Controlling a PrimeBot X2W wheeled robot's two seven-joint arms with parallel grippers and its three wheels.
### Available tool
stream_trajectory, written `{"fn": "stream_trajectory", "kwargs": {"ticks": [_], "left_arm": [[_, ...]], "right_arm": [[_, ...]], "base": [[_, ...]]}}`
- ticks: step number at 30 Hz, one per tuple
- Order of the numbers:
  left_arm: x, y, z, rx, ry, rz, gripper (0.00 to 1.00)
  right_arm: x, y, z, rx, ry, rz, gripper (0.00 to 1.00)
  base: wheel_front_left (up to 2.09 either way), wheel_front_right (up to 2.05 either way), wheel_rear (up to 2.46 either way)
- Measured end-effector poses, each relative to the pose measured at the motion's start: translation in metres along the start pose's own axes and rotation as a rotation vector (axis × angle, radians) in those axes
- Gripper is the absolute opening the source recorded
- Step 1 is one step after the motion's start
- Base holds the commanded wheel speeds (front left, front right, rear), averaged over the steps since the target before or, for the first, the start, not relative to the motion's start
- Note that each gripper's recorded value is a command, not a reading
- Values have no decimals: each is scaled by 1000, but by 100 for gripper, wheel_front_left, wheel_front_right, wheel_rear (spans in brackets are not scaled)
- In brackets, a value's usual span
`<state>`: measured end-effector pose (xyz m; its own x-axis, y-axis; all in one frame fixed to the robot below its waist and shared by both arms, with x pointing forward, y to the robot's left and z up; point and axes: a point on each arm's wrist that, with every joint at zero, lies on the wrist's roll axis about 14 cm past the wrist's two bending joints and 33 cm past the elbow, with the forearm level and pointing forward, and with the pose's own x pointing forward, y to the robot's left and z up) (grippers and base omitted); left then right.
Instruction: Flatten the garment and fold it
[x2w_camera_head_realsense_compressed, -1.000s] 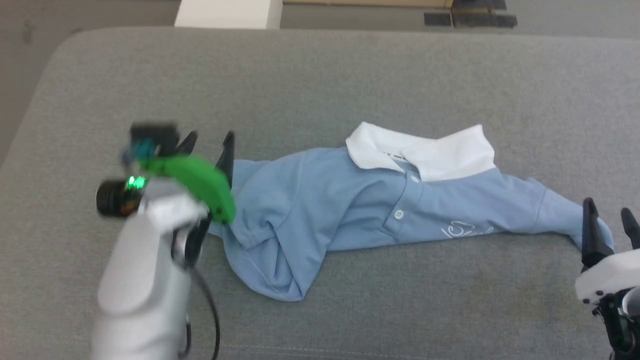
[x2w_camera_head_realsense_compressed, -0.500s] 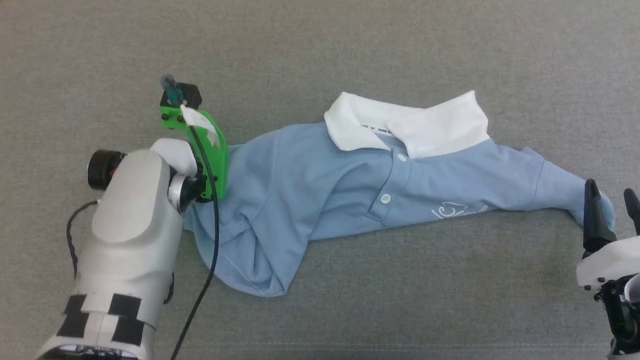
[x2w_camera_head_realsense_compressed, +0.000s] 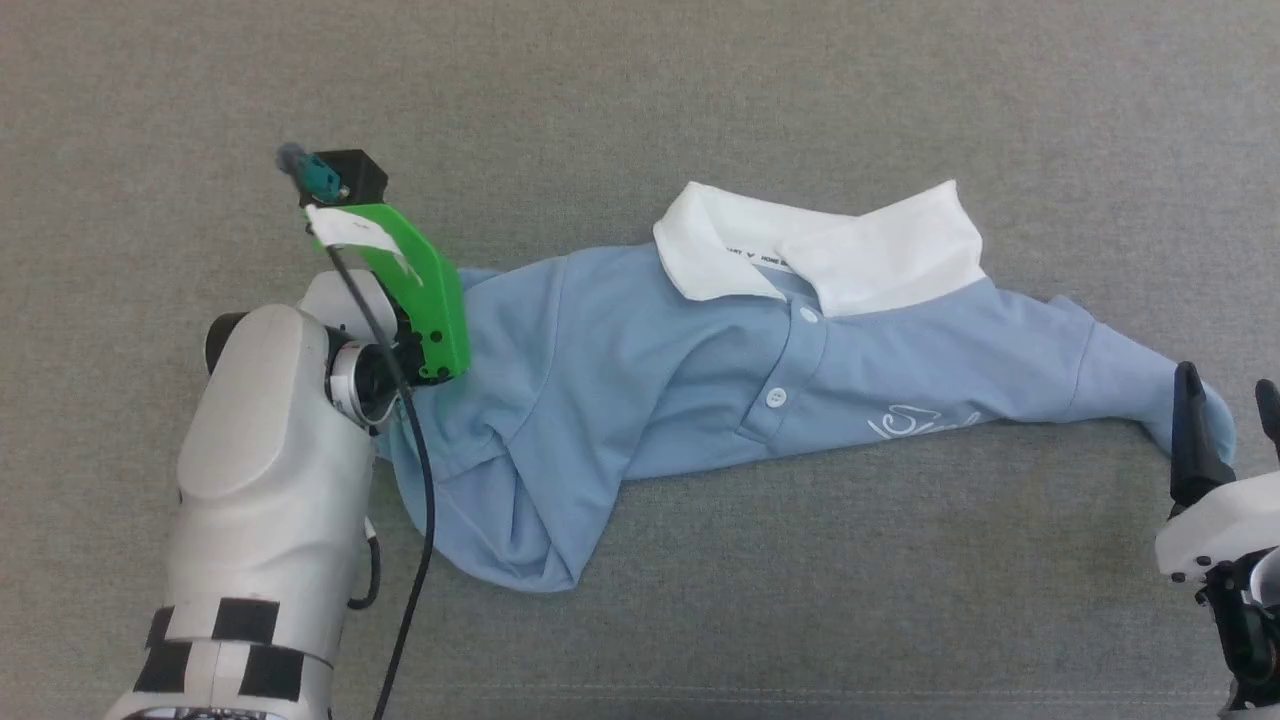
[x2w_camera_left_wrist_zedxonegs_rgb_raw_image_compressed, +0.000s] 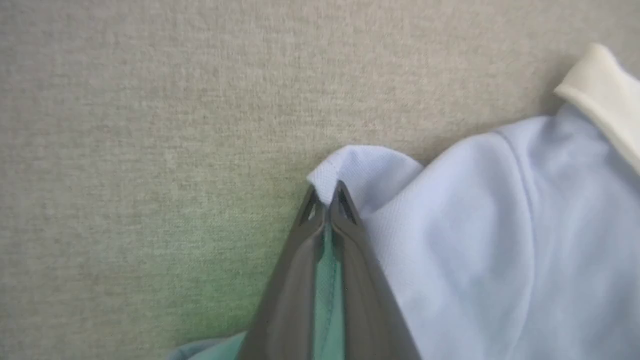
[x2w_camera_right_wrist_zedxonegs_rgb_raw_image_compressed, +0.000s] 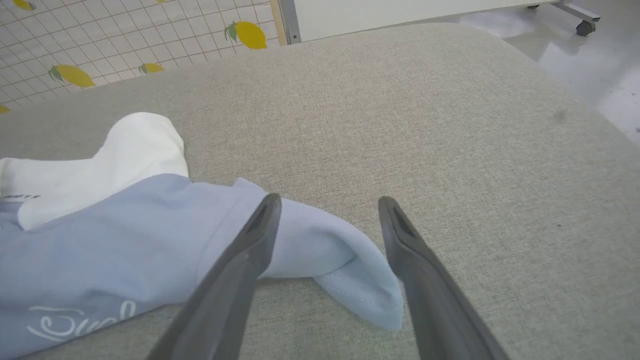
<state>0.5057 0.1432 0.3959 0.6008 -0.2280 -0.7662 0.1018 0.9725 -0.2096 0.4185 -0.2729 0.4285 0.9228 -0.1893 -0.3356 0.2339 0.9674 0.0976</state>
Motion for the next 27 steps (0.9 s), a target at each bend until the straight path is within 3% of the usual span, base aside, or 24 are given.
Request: {"fn": "stream_trajectory", "kwargs": {"ticks": [4, 9, 16, 27], "left_arm": [[-21, -2, 37, -79, -195, -36, 0], [-44, -3, 55, -101, -330, -53, 0], [-49, -7, 49, -118, -375, -69, 0], [-37, -1, 36, -135, -358, -58, 0]], "right_arm": [[-3, 0, 2, -71, 53, -4, 100], [-10, -14, -14, -153, 276, -39, 100], [-9, -40, -32, -274, 556, -97, 100], [14, -19, -56, -355, 671, -19, 100]], "base": [[0, 0, 0], [0, 0, 0], [0, 0, 0], [0, 0, 0]]}}
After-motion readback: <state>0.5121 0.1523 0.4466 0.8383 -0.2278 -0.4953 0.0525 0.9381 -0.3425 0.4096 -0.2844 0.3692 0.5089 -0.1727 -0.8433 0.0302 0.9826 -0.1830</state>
